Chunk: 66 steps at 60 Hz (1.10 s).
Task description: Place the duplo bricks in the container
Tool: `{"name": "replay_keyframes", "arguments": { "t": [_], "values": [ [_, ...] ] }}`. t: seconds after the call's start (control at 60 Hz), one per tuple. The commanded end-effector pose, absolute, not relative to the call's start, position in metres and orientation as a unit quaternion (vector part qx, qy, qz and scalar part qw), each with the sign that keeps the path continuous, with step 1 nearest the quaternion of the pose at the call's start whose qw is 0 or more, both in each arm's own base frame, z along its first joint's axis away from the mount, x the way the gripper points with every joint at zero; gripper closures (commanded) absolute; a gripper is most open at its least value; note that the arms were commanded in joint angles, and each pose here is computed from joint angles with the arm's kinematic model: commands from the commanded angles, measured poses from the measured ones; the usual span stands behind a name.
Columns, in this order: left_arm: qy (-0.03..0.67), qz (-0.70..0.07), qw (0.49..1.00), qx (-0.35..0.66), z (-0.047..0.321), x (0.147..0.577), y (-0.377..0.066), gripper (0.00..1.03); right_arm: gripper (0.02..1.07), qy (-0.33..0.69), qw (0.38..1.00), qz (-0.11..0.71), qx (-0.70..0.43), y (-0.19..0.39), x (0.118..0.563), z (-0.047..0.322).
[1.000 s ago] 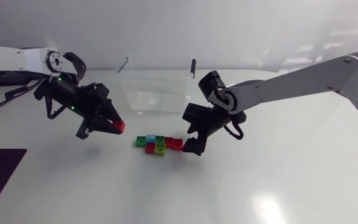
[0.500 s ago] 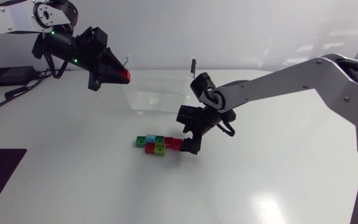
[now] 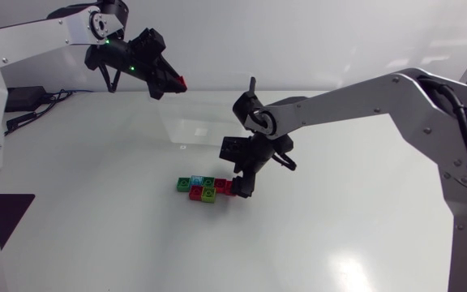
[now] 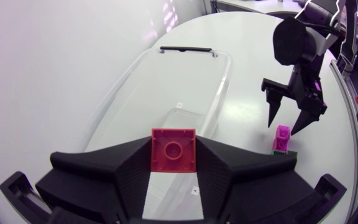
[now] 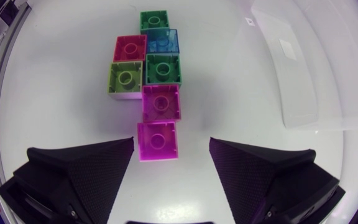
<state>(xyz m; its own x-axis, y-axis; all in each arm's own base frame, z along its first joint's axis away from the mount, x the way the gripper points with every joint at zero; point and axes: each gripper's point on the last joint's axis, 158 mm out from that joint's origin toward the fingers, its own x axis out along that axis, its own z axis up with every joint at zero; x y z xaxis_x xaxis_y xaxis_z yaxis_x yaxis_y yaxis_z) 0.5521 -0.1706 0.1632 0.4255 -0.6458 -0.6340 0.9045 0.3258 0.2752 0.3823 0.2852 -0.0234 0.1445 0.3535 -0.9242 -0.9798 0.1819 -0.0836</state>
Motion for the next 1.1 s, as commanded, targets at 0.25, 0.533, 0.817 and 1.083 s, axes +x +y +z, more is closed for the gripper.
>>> {"name": "replay_keyframes", "arguments": {
  "t": [0.25,0.533,0.817,1.083],
  "values": [
    [0.217,-0.484,0.795,0.295,0.152,0.573,-0.172,0.78,0.57,0.443,0.616,0.506,-0.410,0.288,0.370,-0.053],
    [0.233,-0.463,0.804,0.291,0.136,0.594,-0.176,0.56,0.78,0.438,0.634,0.496,-0.400,0.281,0.362,-0.023],
    [0.233,-0.449,0.817,0.278,0.156,0.592,-0.173,0.05,0.78,0.406,0.685,0.472,-0.379,0.258,0.368,0.043],
    [0.203,-0.429,0.837,0.273,0.215,0.554,-0.145,0.05,0.78,0.368,0.747,0.432,-0.346,0.248,0.398,0.106]
  ]
}}
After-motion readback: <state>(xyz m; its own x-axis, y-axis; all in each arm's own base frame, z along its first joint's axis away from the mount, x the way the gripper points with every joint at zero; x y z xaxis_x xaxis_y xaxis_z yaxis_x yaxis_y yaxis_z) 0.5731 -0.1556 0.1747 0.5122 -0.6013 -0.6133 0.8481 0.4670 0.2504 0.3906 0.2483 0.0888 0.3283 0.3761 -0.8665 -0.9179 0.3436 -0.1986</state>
